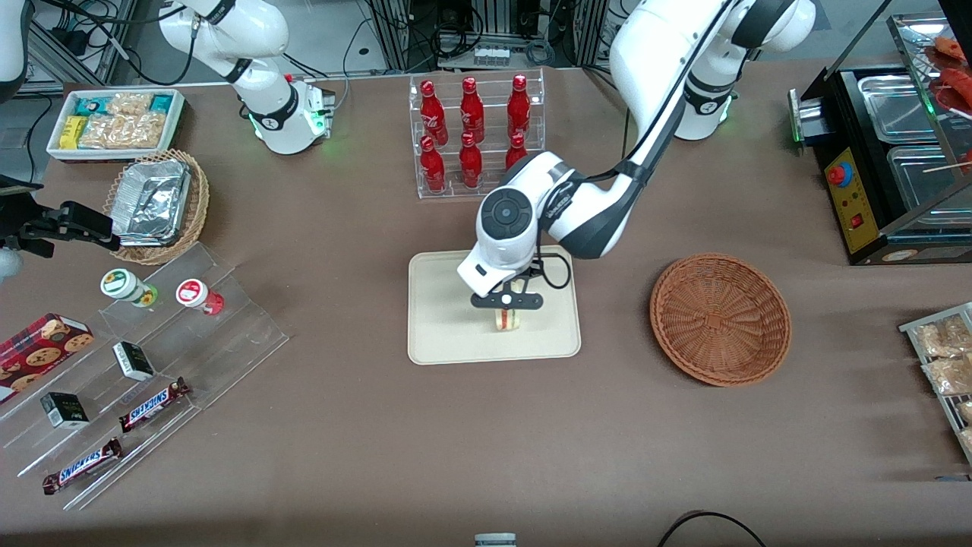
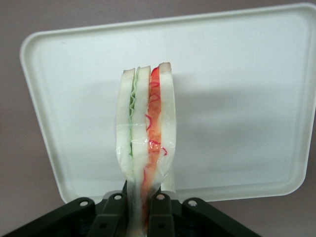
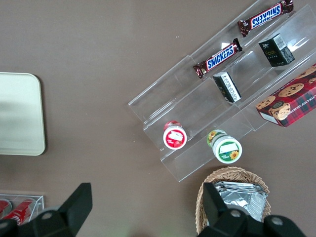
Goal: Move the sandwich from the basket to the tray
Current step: 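Lower the sandwich onto the tray and open the left gripper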
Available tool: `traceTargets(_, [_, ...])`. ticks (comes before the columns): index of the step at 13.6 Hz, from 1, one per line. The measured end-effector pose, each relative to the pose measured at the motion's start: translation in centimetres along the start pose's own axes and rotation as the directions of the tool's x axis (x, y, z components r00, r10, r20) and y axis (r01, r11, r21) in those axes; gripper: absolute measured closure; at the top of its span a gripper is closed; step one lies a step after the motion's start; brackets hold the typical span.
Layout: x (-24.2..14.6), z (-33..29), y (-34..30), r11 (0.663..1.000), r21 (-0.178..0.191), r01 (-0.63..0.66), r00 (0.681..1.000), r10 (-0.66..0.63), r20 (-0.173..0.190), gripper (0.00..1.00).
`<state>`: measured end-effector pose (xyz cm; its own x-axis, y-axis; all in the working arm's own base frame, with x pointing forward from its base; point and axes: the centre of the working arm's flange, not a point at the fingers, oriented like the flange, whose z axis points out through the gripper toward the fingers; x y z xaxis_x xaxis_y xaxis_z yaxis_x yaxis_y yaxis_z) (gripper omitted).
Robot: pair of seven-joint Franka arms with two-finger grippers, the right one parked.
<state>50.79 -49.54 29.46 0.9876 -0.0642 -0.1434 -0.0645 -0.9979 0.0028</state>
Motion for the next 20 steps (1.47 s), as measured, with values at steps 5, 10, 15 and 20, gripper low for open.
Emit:
traceTargets(5, [0.6, 2.2, 1.1, 1.0, -0.01, -0.008, 1.0, 0.008, 0.026, 0.86])
traceTargets(10, [1.6, 3.0, 1.8, 0.999, -0.037, 0.014, 0.999, -0.013, 0.034, 0.86])
traceTargets(15, [1.6, 4.4, 2.0, 1.0, -0.026, 0.015, 0.999, -0.013, 0.049, 0.86])
traceTargets(20, [1.6, 5.0, 2.0, 1.0, -0.021, 0.015, 0.998, -0.014, 0.056, 0.71])
